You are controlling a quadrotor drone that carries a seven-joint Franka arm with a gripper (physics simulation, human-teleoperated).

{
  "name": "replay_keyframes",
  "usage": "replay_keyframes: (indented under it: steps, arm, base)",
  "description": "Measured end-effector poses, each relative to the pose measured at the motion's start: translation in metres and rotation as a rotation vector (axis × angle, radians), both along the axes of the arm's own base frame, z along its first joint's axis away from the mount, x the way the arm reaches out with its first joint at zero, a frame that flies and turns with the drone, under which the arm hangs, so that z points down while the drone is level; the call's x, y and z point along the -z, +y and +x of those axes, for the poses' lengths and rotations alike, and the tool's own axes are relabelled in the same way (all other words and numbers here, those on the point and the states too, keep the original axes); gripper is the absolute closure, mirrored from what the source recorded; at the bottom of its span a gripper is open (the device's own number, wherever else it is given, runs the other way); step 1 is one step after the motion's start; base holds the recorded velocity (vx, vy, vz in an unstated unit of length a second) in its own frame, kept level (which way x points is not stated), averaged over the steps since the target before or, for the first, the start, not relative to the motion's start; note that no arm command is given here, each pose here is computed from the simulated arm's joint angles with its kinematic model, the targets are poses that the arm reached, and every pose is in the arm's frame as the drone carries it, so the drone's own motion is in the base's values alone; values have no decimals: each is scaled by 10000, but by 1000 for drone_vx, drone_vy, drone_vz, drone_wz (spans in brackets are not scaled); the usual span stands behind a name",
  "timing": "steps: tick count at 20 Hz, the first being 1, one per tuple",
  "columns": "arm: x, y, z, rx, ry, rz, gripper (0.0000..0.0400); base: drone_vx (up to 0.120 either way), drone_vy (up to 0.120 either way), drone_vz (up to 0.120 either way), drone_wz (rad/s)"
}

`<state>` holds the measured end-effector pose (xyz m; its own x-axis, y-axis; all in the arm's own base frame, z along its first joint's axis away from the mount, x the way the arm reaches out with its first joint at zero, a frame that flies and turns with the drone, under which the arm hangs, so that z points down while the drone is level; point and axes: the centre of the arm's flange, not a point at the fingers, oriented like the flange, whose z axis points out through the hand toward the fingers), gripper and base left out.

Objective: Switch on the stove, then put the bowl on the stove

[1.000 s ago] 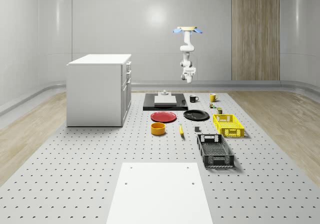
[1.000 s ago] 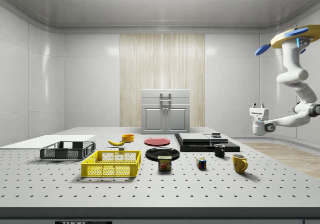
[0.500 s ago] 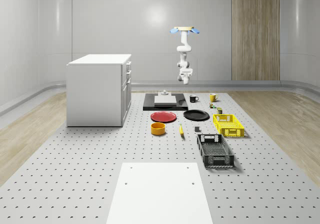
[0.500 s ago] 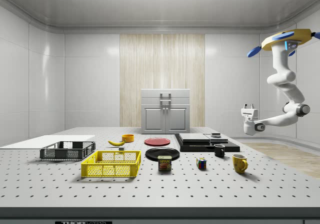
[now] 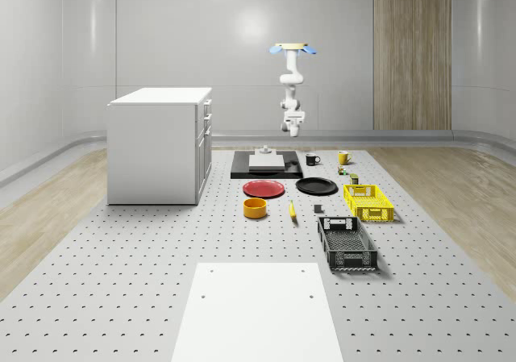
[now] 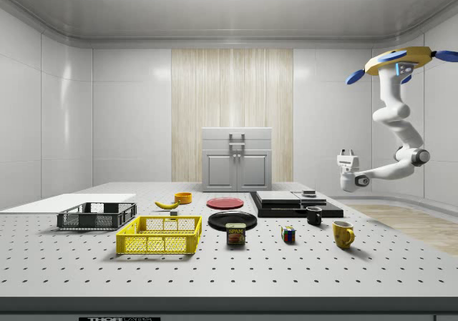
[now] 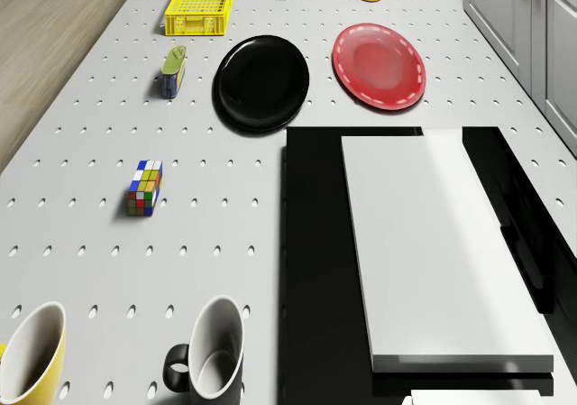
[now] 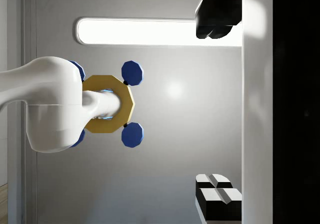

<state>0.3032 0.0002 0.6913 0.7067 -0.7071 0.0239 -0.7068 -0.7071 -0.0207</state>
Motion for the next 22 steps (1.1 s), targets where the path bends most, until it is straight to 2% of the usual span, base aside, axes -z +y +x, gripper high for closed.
replay_keyframes:
  steps: [22]
  arm:
    - [5,90,-16,19,-166,-905,0]
  base:
    - [4,-120,0,0]
